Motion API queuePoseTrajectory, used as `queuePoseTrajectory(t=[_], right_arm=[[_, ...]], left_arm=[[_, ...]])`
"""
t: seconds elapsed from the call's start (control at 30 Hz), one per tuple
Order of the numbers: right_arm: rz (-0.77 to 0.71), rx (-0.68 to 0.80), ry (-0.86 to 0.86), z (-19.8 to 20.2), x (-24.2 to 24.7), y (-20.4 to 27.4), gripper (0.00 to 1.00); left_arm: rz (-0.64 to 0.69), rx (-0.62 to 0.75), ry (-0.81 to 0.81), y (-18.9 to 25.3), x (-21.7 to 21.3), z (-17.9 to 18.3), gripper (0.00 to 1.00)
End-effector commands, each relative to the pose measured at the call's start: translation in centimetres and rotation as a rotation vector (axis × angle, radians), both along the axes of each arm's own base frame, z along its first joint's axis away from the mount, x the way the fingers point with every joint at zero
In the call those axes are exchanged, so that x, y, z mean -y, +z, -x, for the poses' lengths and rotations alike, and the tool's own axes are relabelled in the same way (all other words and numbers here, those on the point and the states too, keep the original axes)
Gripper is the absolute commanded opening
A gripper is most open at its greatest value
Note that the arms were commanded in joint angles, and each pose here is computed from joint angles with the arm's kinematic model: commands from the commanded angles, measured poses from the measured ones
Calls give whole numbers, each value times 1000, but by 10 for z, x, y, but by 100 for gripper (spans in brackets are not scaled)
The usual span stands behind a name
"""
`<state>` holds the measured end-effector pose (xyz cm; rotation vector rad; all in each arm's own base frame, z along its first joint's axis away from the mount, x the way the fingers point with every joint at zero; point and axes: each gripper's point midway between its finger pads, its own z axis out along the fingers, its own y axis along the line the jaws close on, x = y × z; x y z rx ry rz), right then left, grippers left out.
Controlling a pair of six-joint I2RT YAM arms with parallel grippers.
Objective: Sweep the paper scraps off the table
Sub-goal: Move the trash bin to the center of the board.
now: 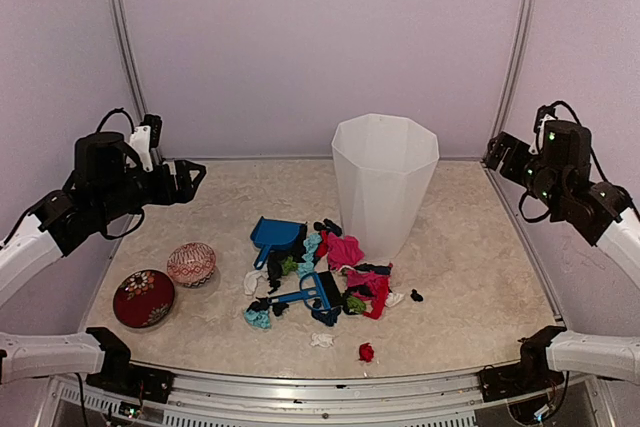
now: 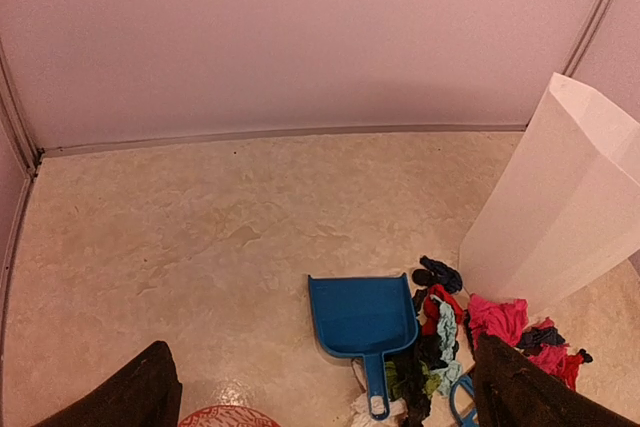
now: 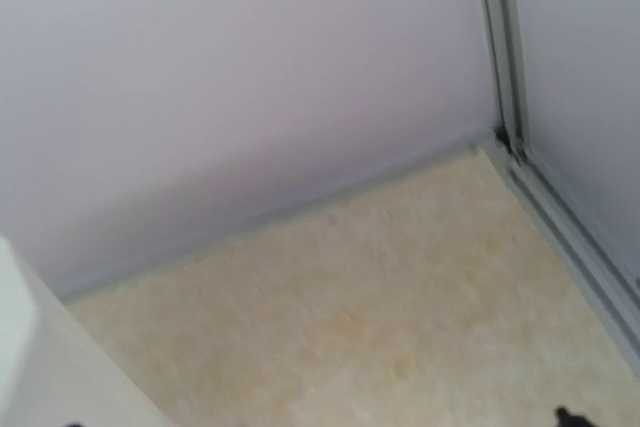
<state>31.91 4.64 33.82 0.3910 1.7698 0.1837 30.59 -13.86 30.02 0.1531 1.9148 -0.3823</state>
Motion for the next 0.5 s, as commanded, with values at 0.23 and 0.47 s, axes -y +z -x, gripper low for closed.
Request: queuePoseTrajectory(t=[0.23, 0.47], right_arm=[[129, -248, 159, -7, -21, -76, 100], [151, -270, 376, 9, -50, -98, 99]], left_arm=[[-28, 12, -28, -3, 4, 0, 99], [-33, -6, -37, -12, 4, -1, 99]])
